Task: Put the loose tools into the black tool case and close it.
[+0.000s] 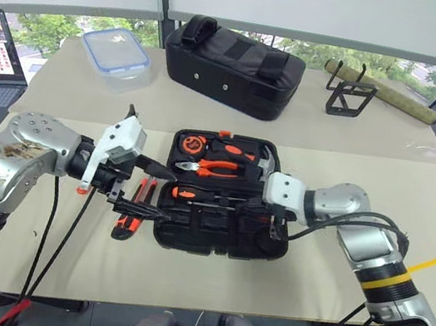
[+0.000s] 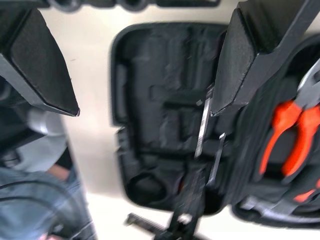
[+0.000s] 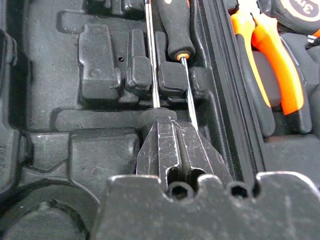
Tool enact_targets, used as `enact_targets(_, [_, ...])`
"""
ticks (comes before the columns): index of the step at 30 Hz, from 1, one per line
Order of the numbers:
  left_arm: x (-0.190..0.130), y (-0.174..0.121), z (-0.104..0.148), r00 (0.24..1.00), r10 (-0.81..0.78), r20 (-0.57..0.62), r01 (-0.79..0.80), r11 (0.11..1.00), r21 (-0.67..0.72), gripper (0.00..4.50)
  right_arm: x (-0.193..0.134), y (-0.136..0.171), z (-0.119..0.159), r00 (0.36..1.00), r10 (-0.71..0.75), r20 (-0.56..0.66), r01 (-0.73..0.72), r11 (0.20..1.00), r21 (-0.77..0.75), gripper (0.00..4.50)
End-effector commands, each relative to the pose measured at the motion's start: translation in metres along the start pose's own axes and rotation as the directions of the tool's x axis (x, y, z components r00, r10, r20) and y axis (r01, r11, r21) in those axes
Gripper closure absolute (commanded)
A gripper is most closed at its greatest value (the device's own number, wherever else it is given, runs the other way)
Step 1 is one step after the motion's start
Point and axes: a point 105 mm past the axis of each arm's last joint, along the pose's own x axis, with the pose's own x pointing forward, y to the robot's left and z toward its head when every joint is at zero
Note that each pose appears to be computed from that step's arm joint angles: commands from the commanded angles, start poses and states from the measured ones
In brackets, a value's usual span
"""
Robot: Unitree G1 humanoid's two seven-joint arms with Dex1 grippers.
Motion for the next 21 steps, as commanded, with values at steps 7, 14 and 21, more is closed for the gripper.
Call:
enact_targets(7, [-0.074, 0.021, -0.042, 0.872, 0.478, -0.106, -0.489, 0.841, -0.231, 0.0, -0.057, -0.027, 0.056, 0.95, -0.16, 0.266, 0.102, 0.97, 0.221, 4.44])
enact_targets(14, [-0.133, 0.014, -0.101, 0.605, 0.715, -0.351, -0.793, 0.502, -0.345, 0.0, -0.098, 0.024, 0.097, 0.9, 0.061, 0.433, -0.195, 0.942, 0.272, 2.22])
enact_targets(21, [-0.111, 0.038, -0.096, 0.605, 0.719, -0.342, -0.788, 0.478, -0.389, 0.0, -0.091, 0.029, 0.1, 0.898, 0.032, 0.439, -0.174, 0.941, 0.289, 0.03])
